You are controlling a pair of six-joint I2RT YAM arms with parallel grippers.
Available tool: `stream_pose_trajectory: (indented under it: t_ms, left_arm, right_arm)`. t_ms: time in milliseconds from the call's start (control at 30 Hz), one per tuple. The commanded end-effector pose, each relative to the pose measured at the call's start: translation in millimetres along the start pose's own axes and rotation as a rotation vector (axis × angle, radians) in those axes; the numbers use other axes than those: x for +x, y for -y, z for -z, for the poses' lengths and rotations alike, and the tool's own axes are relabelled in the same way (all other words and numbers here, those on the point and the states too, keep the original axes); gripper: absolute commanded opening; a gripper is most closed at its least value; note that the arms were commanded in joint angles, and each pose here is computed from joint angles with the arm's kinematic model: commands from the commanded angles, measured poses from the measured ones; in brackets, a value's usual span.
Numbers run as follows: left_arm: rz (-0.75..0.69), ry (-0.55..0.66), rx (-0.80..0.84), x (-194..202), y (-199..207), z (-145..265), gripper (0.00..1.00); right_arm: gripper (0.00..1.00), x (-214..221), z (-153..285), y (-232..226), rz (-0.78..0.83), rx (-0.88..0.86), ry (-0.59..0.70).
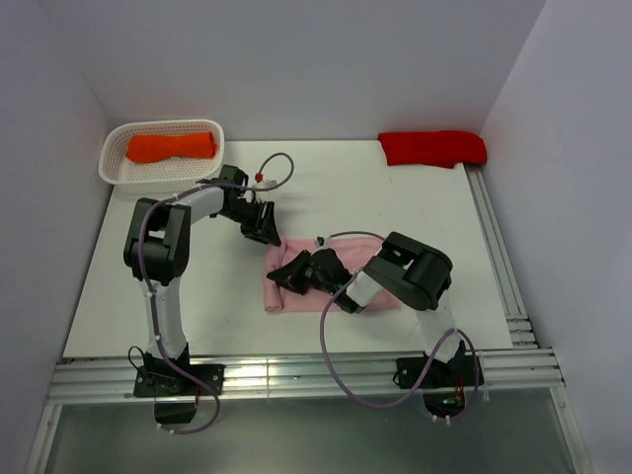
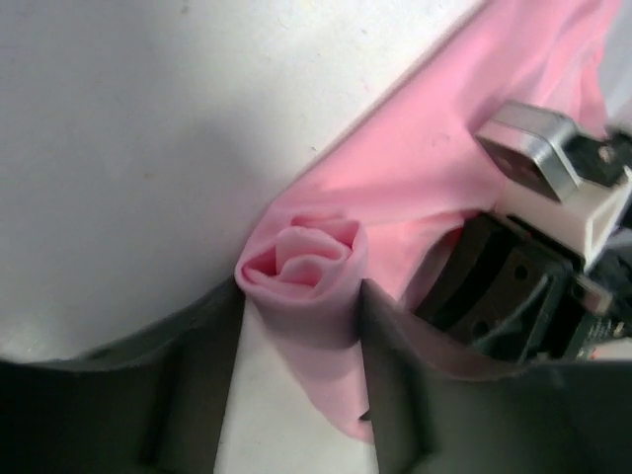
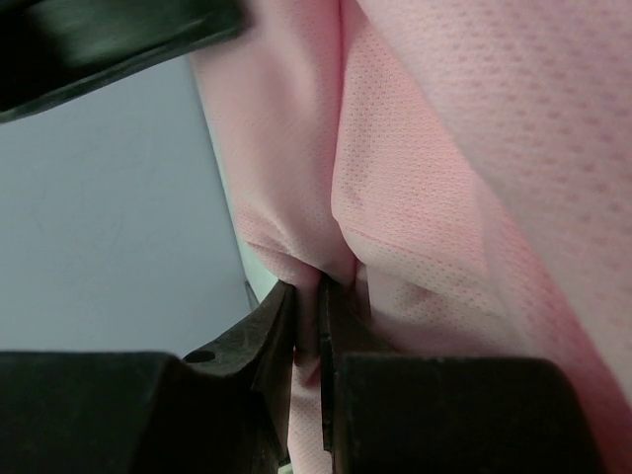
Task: Roll the t-shirts
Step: Roll the tshirt
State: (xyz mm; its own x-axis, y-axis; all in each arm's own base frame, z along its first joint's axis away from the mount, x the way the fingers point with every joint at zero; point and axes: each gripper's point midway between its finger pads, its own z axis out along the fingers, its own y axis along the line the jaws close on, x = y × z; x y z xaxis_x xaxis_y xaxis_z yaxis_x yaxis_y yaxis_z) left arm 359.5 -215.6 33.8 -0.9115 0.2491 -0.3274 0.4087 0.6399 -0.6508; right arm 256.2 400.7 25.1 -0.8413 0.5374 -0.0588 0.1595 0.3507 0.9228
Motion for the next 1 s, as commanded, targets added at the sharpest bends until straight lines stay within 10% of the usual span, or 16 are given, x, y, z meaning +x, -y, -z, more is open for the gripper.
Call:
stream_pose_trajectory:
  t_ms: [0, 200, 500, 967]
  left_arm:
    - [-0.013, -0.039, -0.132, 5, -26, -13, 0.42]
    - [0.036, -0.019, -0.318, -6, -47, 1, 0.00]
    - [0.009, -0.048, -0.486, -2, -61, 3, 0.00]
    - [-0.032, -0.082, -0.541, -15, -57, 9, 0.00]
  right_arm:
    - [0.04, -2, 4, 43, 0.019, 0.174, 0.006]
    - [0.20, -9, 14, 38, 0.085, 0.221, 0.044]
    - [0.49, -14, 44, 20, 0.313, 0.418, 0.159]
    - [0.51, -41, 29, -41, 0.754, 0.766, 0.329]
